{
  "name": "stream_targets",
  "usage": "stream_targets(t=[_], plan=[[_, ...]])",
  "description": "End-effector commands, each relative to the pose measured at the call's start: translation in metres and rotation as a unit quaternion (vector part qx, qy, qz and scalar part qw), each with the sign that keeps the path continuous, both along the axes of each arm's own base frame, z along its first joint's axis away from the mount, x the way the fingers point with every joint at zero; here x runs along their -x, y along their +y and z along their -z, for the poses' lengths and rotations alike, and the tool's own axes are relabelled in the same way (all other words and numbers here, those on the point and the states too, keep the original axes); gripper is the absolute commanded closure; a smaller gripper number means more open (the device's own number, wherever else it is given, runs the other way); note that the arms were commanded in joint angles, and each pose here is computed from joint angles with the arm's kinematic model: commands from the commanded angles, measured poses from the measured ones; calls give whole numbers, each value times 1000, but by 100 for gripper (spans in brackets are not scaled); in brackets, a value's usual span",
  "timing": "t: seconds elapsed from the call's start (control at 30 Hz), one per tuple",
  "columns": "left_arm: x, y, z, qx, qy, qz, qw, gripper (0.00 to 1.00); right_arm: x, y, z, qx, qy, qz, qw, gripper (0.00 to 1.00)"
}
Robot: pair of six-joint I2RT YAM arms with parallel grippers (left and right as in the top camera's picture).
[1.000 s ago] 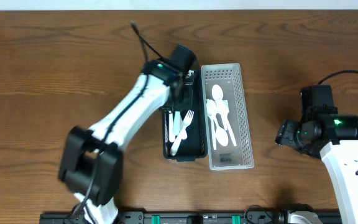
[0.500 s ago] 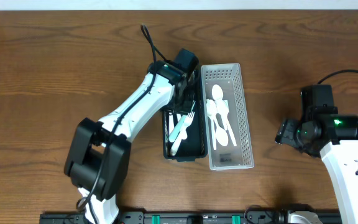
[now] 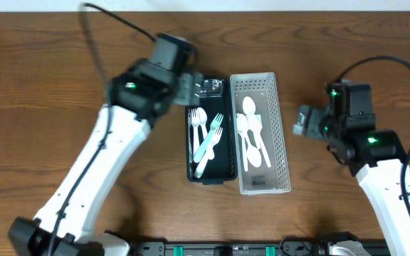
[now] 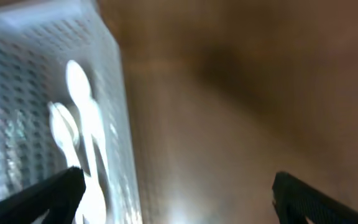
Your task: Pack container
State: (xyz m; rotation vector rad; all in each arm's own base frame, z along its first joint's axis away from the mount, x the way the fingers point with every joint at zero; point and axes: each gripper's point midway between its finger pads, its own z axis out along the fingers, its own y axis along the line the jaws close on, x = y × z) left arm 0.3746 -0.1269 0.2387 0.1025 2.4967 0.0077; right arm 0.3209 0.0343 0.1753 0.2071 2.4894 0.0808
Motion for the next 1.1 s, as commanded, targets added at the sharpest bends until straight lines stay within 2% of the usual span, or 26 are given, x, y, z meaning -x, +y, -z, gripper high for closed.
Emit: stream_targets(t=[0.0,0.13,0.23,0.33,0.43,0.63,0.77,0.93,1.07], plan=[[-10,30,-2,-25,-9,-40,999,2,-21,1,-20,39,-57,-14,998,1],[-20,47,-4,-25,-18,-61,998,2,-49,-5,-51,42,-140,10,989,1],[-20,63,-9,-62,-21,-31,997,2,-61,-2,-69,65,-183,-17,981,1],[-11,81,-16,-68,-15,-43,997,2,-62,-5,-77,73,-196,-12,978,1],[5,94,-31,-64,-26,-57,996,2,-47,-11,-81,81,-189,-5,979,1],[54,108,-61,-48,-82,-66,993,2,11,-24,-104,50,-192,35,980,1],[97,118,-63,-26,-118,-81,989,2,63,-34,-107,28,-180,56,982,1],[149,129,-47,11,-158,-107,982,2,130,-52,-87,18,-146,101,984,1],[178,135,-28,41,-188,-126,973,2,170,-61,-62,0,-125,132,983,1]])
